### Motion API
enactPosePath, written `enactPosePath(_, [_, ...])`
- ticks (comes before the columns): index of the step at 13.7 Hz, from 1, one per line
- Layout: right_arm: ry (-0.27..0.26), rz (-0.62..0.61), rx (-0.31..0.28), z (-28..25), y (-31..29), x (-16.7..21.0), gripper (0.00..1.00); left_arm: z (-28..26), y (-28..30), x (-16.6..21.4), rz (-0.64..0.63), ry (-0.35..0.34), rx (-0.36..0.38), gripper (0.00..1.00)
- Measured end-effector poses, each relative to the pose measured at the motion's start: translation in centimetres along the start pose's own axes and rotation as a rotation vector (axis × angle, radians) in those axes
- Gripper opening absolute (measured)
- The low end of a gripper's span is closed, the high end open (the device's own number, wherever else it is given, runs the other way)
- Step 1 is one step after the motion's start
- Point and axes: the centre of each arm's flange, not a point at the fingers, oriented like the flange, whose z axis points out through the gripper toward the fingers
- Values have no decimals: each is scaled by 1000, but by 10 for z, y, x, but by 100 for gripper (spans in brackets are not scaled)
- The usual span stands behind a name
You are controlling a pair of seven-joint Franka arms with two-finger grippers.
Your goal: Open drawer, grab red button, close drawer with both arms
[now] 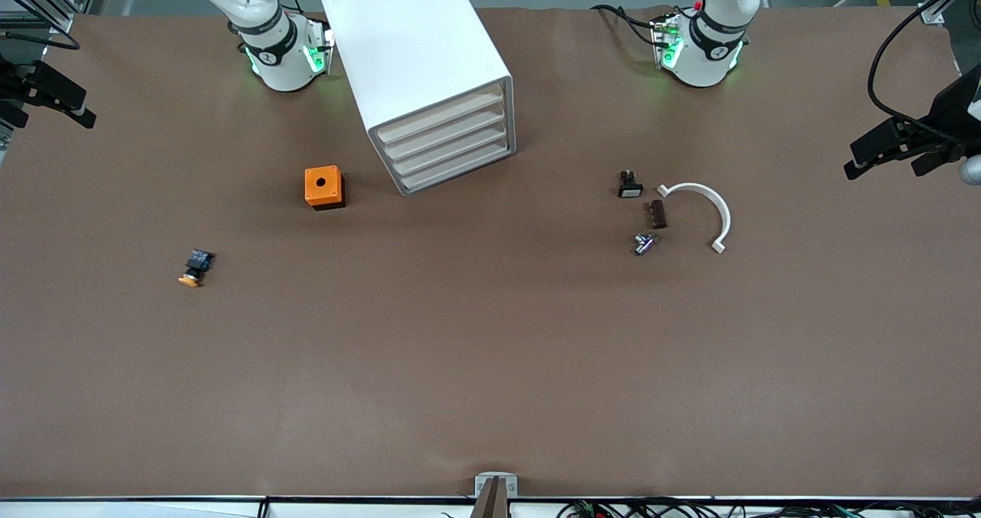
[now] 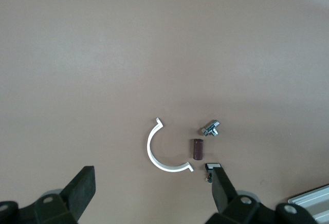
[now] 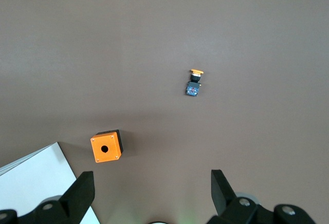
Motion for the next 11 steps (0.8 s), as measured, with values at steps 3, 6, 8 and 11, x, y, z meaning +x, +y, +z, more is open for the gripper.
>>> enactPosePath(3, [0,0,0,0,0,0,100,0,0,0,0,-1,0,100])
enactPosePath(6, [0,0,0,0,0,0,100,1,0,0,0,-1,0,100])
enactPosePath(8, [0,0,0,0,0,0,100,1,0,0,-1,-1,0,100])
enactPosePath(11, [0,0,0,0,0,0,100,1,-3,1,-5,-3,0,100])
